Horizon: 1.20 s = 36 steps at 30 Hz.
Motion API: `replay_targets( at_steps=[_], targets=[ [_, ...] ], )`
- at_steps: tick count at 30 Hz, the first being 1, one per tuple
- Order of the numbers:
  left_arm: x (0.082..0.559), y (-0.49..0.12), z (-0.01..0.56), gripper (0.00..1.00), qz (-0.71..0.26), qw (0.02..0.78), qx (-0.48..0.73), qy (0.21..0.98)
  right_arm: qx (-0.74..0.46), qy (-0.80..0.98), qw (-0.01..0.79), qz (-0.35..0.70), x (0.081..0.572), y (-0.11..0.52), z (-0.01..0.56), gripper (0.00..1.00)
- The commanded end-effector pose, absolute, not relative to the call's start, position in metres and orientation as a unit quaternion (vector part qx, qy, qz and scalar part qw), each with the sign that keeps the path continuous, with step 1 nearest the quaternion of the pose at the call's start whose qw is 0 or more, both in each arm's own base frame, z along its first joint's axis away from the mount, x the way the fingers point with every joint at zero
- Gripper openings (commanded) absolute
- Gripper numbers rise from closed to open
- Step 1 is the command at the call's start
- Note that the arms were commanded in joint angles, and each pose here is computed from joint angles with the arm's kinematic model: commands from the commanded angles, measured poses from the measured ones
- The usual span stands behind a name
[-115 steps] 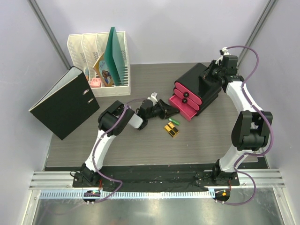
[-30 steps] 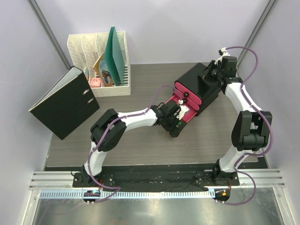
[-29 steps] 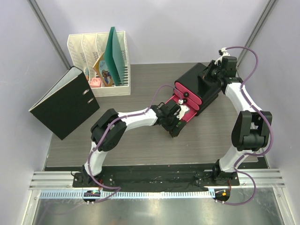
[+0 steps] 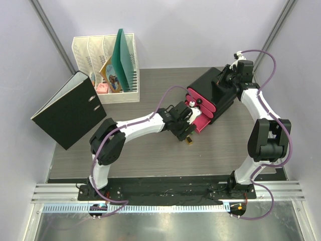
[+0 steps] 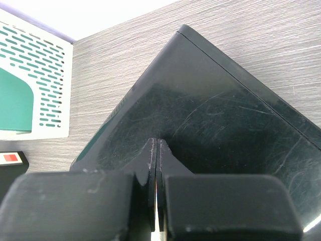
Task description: Organize the makeup
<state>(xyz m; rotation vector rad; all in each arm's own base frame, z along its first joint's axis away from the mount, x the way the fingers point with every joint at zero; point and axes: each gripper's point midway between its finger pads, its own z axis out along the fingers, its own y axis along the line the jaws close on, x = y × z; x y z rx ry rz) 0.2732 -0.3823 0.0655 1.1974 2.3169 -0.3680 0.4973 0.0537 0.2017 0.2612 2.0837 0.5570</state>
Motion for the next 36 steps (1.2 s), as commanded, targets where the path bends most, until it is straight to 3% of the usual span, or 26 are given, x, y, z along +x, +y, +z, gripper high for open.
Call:
replay_targets(
  at_steps=[1, 7, 11, 21, 29, 30, 36],
  targets=[
    [0.309, -0.401, 0.126, 0.04, -0.144, 0.337, 0.426, 0.827, 0.139, 0.936, 0.272, 0.175, 0.428, 0.05, 0.087, 0.01],
    [0.338, -0.432, 0.157, 0.02, -0.168, 0.387, 0.407, 0.81, 0.139, 0.936, 0.271, 0.175, 0.428, 0.05, 0.086, 0.01],
    [0.351, -0.452, 0.147, 0.03, -0.175, 0.388, 0.402, 0.811, 0.138, 0.937, 0.269, 0.175, 0.428, 0.05, 0.083, 0.01],
    [0.364, -0.475, 0.114, 0.17, -0.192, 0.376, 0.377, 0.824, 0.139, 0.938, 0.266, 0.174, 0.428, 0.05, 0.08, 0.01],
    [0.369, -0.489, 0.118, 0.4, -0.225, 0.38, 0.362, 0.821, 0.137, 0.939, 0.263, 0.175, 0.426, 0.052, 0.079, 0.01],
    [0.369, -0.489, 0.118, 0.48, -0.226, 0.379, 0.361, 0.821, 0.136, 0.939, 0.265, 0.175, 0.426, 0.052, 0.08, 0.01],
    [0.366, -0.485, 0.118, 0.72, -0.222, 0.377, 0.369, 0.82, 0.136, 0.939, 0.265, 0.175, 0.425, 0.052, 0.08, 0.01]
  ],
)
